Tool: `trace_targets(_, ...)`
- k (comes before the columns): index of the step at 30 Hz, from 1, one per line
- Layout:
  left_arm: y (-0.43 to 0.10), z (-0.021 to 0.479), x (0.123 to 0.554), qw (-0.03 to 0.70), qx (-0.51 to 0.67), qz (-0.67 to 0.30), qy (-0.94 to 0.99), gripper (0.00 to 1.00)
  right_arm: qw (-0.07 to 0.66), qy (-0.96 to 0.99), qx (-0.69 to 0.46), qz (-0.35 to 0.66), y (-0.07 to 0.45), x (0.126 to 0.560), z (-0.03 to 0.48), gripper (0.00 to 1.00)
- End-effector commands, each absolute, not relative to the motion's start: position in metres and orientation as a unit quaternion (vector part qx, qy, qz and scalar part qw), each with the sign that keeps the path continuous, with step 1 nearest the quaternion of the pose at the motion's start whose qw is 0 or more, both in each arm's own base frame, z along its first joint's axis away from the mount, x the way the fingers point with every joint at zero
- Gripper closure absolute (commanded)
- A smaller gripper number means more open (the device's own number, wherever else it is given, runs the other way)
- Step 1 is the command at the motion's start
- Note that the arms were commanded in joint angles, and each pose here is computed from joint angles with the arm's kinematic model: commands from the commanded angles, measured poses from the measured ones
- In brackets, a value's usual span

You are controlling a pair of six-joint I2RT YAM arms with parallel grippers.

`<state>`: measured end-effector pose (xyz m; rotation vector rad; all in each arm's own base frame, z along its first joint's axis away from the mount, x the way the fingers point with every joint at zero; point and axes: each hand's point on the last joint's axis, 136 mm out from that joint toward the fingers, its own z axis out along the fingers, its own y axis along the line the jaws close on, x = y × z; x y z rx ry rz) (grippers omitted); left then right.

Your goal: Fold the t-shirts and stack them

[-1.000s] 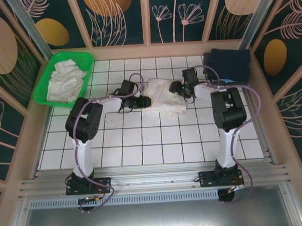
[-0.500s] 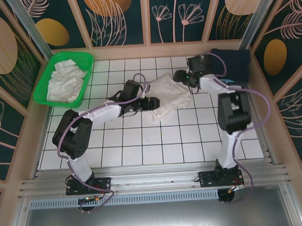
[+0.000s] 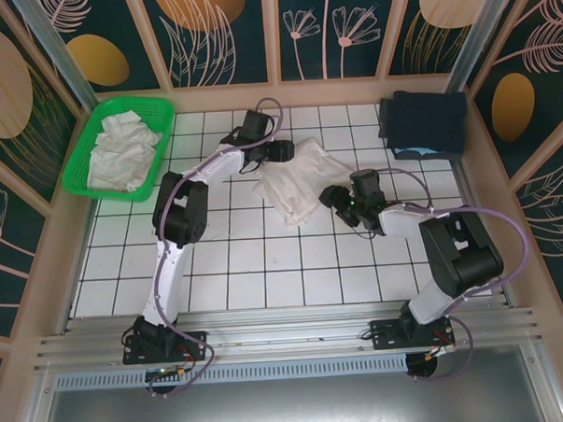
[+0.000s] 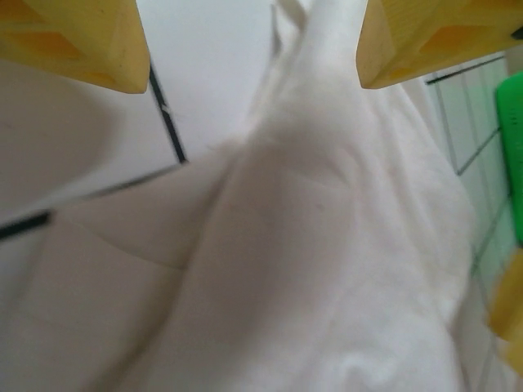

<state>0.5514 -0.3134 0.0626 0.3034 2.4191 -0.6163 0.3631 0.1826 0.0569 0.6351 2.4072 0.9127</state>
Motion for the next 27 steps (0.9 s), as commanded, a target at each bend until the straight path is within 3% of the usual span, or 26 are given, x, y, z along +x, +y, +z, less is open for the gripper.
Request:
trace_targets(1,-0.312,0.041,0.529,0.274,0.131,-0.227,0.925,0.34,0.270,0.850,0.240,0.383,0.197,0.392,0.076,0.33)
trace_targets(7,-0.305,0.037,0.496,0.252,0.121,-0.252,0.926,0.38,0.255,0.856,0.220,0.392,0.212,0.417,0.065,0.36)
trace_targets(13,-0.301,0.044,0.464,0.222,0.115,-0.275,0.929,0.40,0.268,0.887,0.184,0.328,0.186,0.458,0.073,0.38)
trace_targets(21,-0.291,0.028,0.440,0.196,0.084,-0.284,0.935,0.42,0.224,0.951,0.153,0.150,0.135,0.421,0.040,0.35)
trace_targets(27,-0.291,0.028,0.430,0.192,0.078,-0.298,0.932,0.42,0.212,0.946,0.129,0.209,0.155,0.418,0.030,0.34)
